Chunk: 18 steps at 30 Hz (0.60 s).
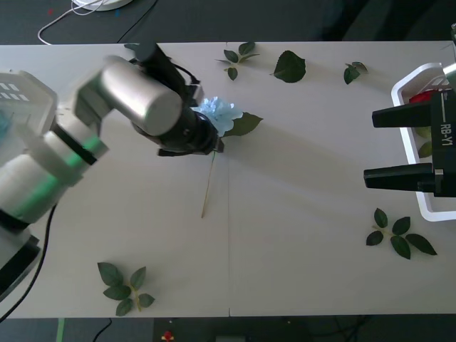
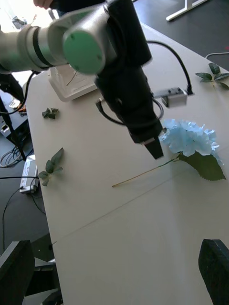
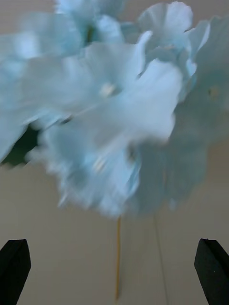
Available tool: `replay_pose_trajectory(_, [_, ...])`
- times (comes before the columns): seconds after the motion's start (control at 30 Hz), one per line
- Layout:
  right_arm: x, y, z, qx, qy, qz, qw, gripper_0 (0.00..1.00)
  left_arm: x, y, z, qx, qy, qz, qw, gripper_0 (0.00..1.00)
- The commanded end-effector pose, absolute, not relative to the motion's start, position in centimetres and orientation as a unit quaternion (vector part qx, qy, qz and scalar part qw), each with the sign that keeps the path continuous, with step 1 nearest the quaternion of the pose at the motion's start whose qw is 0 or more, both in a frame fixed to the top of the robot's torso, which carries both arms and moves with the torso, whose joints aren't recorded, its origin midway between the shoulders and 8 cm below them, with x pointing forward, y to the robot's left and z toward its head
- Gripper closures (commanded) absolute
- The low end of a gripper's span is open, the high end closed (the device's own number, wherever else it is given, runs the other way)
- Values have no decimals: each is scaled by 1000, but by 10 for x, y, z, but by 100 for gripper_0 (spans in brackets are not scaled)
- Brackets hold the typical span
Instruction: Place the red flowers into the right box and the blue flowers into the left box. If a person shows an open palm, hand one flower to the person first, then continue sorting.
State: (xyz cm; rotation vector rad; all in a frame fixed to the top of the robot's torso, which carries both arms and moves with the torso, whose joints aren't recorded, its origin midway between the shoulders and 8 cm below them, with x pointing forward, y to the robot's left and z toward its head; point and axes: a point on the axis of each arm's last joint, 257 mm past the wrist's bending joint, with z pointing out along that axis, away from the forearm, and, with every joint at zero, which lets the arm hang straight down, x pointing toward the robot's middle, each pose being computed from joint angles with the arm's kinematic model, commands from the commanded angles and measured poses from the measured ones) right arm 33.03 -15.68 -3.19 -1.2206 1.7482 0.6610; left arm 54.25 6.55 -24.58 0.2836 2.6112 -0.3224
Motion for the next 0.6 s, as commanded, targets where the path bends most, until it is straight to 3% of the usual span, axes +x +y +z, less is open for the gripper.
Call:
replay_pose_trajectory(0.03, [327,-152,-30,-494,696,275,443,0,565,33,-237,120,943,-122,287,0])
replay_pose_trajectory(0.27, [327,-152,-30,-494,696,275,443,0,577,43,-274,120,943,-94,295,0])
replay_pose_trajectory(0.6, [327,-152,-30,-494,696,275,443,0,574,43,-280,128,944,-85,292,0])
